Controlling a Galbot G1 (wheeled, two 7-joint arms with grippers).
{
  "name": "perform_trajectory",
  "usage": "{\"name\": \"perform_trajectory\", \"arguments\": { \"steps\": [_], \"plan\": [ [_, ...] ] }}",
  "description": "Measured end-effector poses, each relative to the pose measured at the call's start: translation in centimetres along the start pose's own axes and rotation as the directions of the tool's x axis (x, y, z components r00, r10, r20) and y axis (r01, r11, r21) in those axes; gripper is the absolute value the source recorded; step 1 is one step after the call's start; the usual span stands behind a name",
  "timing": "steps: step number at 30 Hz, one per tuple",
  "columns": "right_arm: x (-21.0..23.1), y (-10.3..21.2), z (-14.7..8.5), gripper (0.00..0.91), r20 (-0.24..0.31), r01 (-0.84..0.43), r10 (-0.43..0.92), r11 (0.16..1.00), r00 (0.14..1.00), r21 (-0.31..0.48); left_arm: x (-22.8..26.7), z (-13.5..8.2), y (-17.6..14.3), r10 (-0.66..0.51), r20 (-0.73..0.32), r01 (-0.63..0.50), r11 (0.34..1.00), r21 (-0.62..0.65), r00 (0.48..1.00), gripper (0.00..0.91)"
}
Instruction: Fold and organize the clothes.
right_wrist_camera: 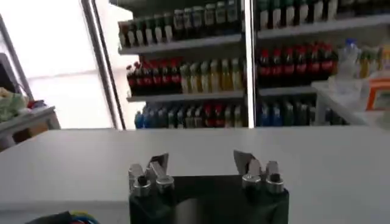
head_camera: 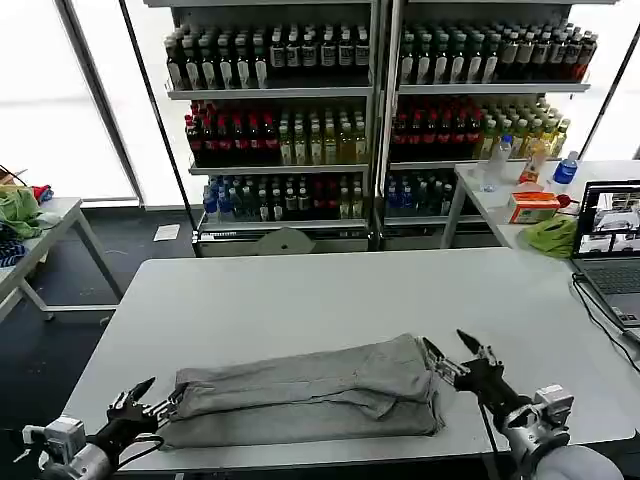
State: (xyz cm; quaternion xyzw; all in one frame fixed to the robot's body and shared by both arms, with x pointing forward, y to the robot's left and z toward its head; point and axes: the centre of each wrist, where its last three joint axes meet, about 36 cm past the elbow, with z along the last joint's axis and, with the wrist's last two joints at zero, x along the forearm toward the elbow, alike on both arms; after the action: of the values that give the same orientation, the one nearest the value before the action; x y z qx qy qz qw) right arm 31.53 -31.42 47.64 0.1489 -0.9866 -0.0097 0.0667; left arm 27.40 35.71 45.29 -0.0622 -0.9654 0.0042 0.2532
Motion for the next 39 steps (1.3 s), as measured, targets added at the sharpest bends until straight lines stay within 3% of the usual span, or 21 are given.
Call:
{"name": "perform_trajectory", "arguments": {
  "steps": [4, 9, 11, 12, 15, 17, 18, 25, 39],
  "plan": [
    [-0.1, -0.6, 0.2, 0.907, 0.074, 0.002, -0.006, 0.999, 0.997, 0.043, -0.2, 1.8, -0.9, -0.045, 0.033, 0.044, 0.998, 0.039, 0.998, 0.907],
    [-0.3, -1.3, 0.7, 0.907, 0.116, 0.001, -0.008, 0.998, 0.993, 0.065, -0.4, 4.5, -2.6, -0.09, 0.053, 0.085, 0.992, 0.095, 0.995, 0.907],
    [-0.3, -1.5, 0.9, 0.907, 0.127, 0.0, -0.009, 0.998, 0.992, 0.068, -0.6, 5.1, -3.2, -0.096, 0.062, 0.088, 0.989, 0.118, 0.993, 0.756],
    [-0.4, -1.5, 0.9, 0.907, 0.132, 0.0, -0.009, 0.998, 0.991, 0.069, -0.7, 5.3, -3.5, -0.099, 0.066, 0.089, 0.988, 0.129, 0.993, 0.605],
    [-0.5, -1.7, 0.8, 0.907, 0.147, 0.003, -0.013, 0.998, 0.989, 0.07, -1.0, 5.9, -4.0, -0.103, 0.072, 0.091, 0.984, 0.152, 0.992, 0.322],
    [-0.6, -1.9, 0.7, 0.907, 0.156, 0.004, -0.015, 0.997, 0.988, 0.072, -1.3, 6.3, -4.4, -0.104, 0.072, 0.091, 0.982, 0.168, 0.992, 0.232],
    [-0.6, -2.0, 0.8, 0.907, 0.159, 0.004, -0.015, 0.997, 0.987, 0.071, -1.4, 6.6, -4.5, -0.104, 0.069, 0.09, 0.98, 0.177, 0.992, 0.131],
    [-0.4, -2.0, 0.5, 0.907, 0.171, 0.011, -0.018, 0.999, 0.985, 0.042, -2.4, 7.8, -5.3, -0.101, 0.051, 0.086, 0.967, 0.239, 0.994, 0.0],
    [-0.5, -1.3, -0.3, 0.907, 0.188, 0.028, -0.028, 1.0, 0.982, 0.003, -3.6, 8.7, -6.4, -0.072, 0.062, 0.047, 0.941, 0.336, 0.995, 0.0]
  ]
}}
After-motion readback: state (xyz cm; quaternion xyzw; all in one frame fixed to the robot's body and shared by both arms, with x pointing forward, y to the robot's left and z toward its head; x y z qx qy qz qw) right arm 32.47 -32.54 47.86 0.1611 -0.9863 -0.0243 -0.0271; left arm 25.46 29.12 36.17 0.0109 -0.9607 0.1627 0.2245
